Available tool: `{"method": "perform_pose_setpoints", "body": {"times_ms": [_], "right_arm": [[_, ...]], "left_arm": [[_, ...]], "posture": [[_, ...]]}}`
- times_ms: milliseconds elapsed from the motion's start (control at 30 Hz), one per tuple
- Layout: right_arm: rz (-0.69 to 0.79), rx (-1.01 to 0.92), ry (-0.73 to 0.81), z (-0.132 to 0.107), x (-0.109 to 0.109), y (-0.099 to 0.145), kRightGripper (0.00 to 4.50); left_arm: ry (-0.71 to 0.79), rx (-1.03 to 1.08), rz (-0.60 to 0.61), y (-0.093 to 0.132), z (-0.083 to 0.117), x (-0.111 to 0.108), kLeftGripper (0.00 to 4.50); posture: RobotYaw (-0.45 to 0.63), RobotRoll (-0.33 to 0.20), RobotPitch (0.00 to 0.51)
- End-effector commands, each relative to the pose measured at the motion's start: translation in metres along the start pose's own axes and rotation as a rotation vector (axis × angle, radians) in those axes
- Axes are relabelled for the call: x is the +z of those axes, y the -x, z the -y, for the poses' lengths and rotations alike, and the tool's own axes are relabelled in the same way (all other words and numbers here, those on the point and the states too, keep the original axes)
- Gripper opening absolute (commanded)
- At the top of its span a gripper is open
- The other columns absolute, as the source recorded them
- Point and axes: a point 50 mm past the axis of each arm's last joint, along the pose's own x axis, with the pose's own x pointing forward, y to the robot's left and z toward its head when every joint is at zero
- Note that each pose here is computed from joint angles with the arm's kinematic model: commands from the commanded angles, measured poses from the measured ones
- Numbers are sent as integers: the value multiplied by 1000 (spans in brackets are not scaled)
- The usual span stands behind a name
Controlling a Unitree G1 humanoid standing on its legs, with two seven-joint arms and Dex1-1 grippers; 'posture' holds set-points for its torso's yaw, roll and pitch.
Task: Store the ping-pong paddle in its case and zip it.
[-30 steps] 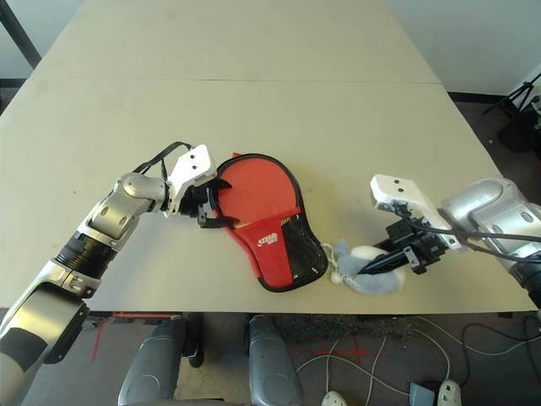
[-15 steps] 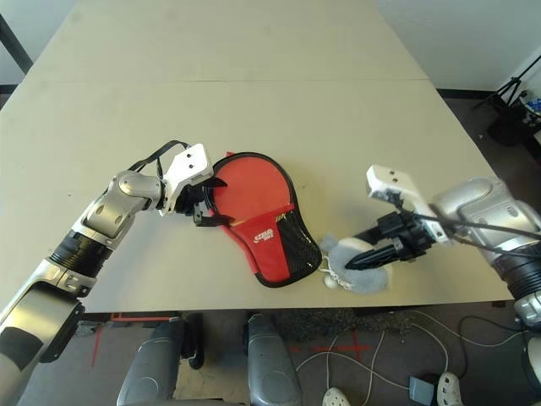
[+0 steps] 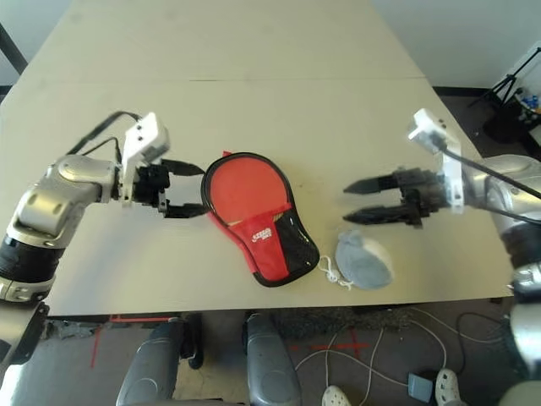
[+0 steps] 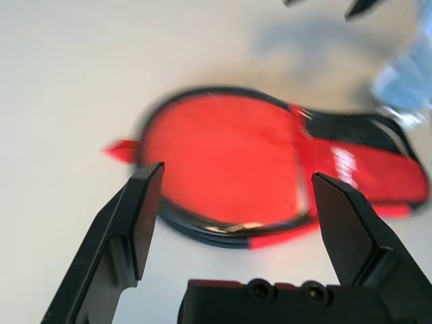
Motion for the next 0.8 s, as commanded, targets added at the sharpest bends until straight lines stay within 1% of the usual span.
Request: {"method": "perform_pose_setpoints", "body": {"times_ms": [33,100,167,267,367,433,567,633,733,800], "right_arm": [[67,-246,73,15,-4,2,4481],[97,-323,89,18,-8,0,4481],[133,-400,69,22,-13,-1,4481],[215,-566,54,28,-18,0,4481],[263,-651,30,30,-21,1,4481],[315,-772,27,33,-25,5,4481],[348,-900,5,35,-32,11,4481],[354,-932,0,36,-34,13,4481],[353,-1021,-29,36,-43,20,4481],[353,-1042,-37,36,-46,22,4481]], "left_arm": [[76,265,73,17,-26,-6,4500],[106,400,128,26,-37,-7,4500],[126,511,169,35,-46,-11,4500],[158,730,213,52,-62,-27,4500],[183,850,226,62,-70,-39,4500],[227,998,221,77,-77,-59,4500],[262,1130,217,92,-80,-80,4500],[269,1161,211,95,-80,-86,4500],[284,1217,189,101,-76,-101,4500],[287,1232,182,103,-75,-106,4500]], "posture": [[-34,0,206],[-25,0,205],[-15,0,204],[-3,0,199],[1,0,195],[1,0,192],[1,0,191],[1,0,191],[-2,0,192],[-6,0,194]]}}
